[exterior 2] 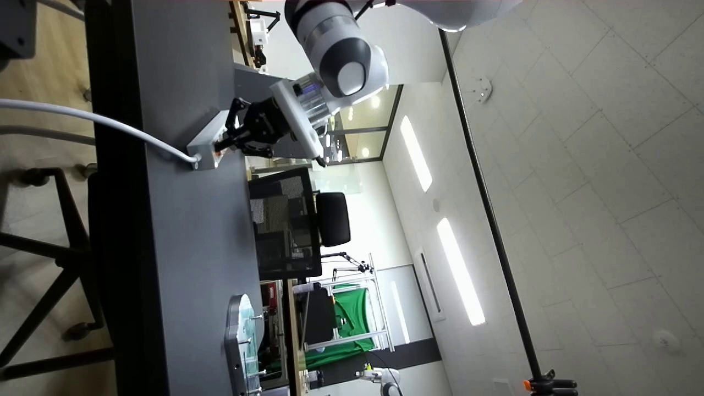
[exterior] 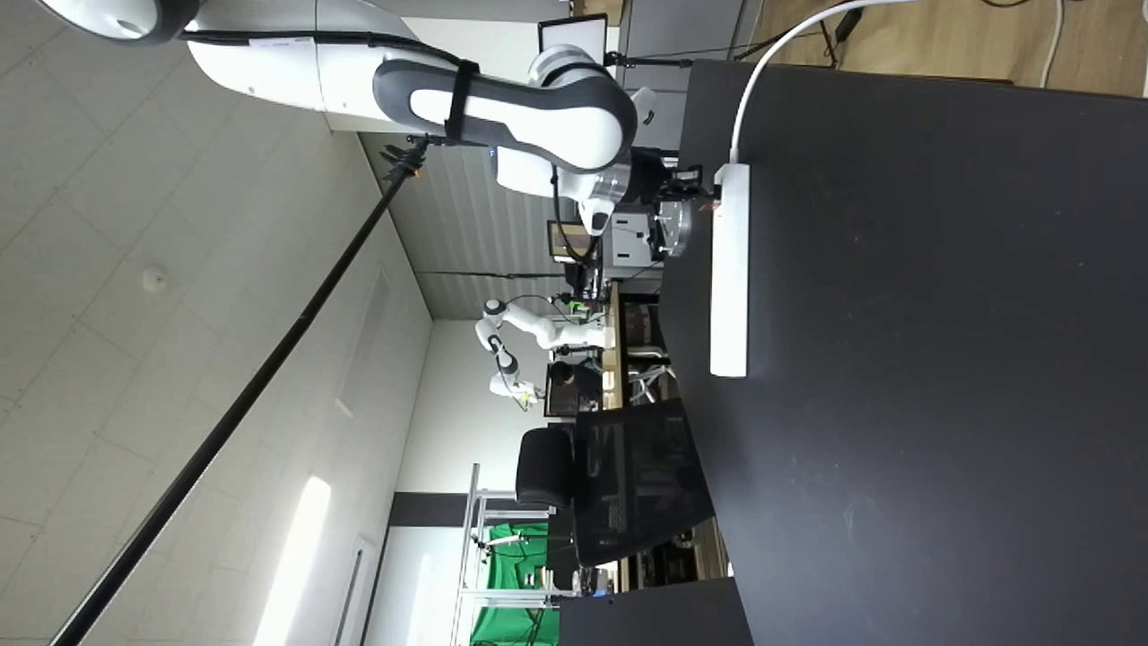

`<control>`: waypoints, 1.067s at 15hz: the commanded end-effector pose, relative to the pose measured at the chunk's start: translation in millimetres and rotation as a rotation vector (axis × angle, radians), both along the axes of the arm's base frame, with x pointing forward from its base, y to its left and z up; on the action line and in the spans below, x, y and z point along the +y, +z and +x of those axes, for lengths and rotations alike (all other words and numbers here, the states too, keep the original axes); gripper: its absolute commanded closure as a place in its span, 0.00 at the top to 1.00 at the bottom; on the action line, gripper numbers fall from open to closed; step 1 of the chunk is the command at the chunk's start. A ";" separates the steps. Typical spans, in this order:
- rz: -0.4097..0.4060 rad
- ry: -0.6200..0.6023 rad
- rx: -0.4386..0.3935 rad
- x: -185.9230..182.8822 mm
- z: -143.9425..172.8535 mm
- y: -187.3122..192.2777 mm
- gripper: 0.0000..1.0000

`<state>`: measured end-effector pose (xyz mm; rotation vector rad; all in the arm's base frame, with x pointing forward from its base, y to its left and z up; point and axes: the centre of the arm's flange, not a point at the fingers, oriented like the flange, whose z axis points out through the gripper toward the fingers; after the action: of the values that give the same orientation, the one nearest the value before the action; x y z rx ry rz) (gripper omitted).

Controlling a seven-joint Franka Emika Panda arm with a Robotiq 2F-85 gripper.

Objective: Press the switch on the adapter

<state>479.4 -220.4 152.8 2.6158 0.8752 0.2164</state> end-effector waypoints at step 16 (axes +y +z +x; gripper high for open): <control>-0.061 -0.045 -0.037 40.5 15.2 30.1 0.00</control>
<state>485.6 -192.9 150.9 2.5353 0.8378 0.1692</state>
